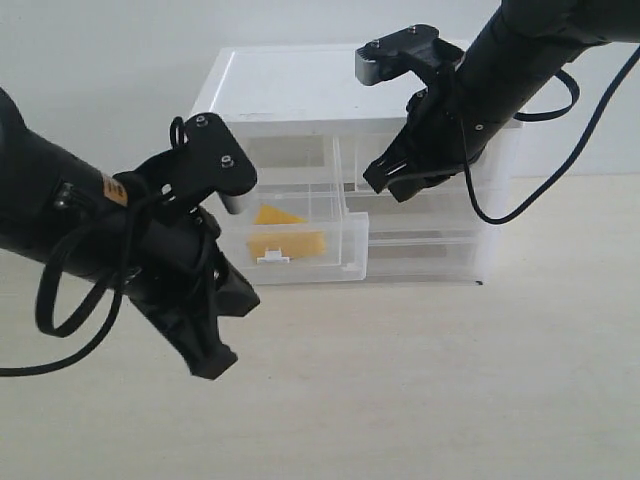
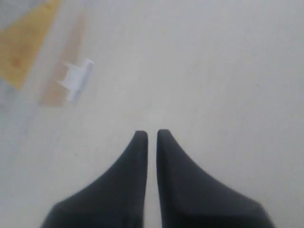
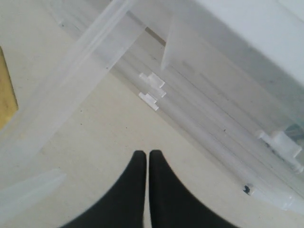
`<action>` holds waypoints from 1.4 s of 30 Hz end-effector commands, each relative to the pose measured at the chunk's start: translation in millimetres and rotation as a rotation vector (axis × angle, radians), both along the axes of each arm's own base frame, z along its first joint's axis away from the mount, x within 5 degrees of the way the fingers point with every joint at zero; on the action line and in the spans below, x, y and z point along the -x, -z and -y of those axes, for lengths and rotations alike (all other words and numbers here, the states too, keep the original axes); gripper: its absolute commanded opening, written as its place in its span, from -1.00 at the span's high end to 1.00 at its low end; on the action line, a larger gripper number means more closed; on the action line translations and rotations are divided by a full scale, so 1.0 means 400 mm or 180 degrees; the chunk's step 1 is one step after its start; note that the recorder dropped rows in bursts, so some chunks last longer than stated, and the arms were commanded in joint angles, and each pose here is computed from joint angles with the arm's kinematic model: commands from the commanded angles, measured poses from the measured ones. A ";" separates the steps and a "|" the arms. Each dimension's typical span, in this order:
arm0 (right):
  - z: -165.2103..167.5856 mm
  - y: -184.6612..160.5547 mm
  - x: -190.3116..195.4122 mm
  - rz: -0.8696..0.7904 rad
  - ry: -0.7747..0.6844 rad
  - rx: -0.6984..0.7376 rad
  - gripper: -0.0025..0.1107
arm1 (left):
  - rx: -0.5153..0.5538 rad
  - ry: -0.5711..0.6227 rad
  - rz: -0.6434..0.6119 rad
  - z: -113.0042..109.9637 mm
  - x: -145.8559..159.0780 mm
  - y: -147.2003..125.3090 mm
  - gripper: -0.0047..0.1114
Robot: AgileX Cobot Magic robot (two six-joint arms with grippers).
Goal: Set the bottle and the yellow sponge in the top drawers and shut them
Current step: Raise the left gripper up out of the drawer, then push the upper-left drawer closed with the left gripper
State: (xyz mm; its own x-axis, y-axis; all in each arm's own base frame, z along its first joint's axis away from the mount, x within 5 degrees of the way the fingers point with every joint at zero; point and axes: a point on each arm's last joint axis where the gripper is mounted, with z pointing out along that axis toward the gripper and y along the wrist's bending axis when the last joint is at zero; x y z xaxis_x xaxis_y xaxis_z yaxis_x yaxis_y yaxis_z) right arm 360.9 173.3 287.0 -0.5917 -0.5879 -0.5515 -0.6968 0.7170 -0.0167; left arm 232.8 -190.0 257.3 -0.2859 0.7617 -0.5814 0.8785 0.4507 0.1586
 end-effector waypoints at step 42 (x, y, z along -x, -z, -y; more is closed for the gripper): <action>0.009 -0.014 0.003 0.0033 0.0008 -0.0002 0.96 | 0.0322 -0.0701 0.1530 -0.033 -0.307 0.041 0.85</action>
State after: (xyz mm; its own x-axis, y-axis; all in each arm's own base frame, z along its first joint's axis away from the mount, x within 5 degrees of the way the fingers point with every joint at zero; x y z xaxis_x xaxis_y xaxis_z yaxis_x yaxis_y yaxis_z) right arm 360.4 173.2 286.7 -0.5937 -0.5897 -0.5475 -0.6979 0.7161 -0.0146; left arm 345.9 -179.8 239.1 -0.1195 0.6642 -0.7380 0.6235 0.6287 0.4648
